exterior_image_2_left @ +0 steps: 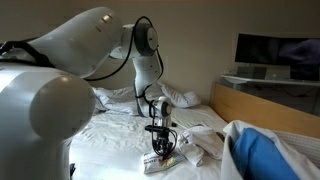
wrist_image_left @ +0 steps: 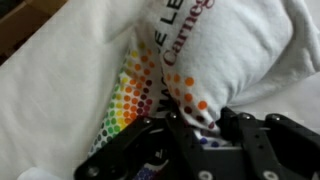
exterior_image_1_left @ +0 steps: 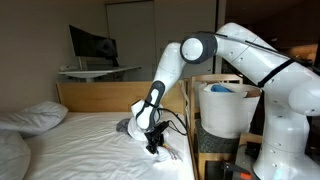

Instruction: Put the clothes on the bed in the laundry hamper

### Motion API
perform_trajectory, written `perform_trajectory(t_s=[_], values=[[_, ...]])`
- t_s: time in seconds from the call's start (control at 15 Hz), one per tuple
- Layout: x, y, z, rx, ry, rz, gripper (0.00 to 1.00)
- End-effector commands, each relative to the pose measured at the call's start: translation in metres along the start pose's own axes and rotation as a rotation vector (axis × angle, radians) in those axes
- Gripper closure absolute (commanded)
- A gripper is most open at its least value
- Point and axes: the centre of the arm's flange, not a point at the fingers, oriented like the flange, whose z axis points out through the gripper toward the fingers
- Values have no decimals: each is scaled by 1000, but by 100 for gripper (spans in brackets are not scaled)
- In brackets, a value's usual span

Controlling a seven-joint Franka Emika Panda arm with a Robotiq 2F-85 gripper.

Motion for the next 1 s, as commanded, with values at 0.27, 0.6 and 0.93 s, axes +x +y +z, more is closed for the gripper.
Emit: perform_trajectory(t_s=[0.27,0.6,0.93], values=[[-23,-4,-33,69,-126,-123,88],[-39,-16,-97,116,-101,-159,89],[-47,-4,-164,146,-17,-127,89]])
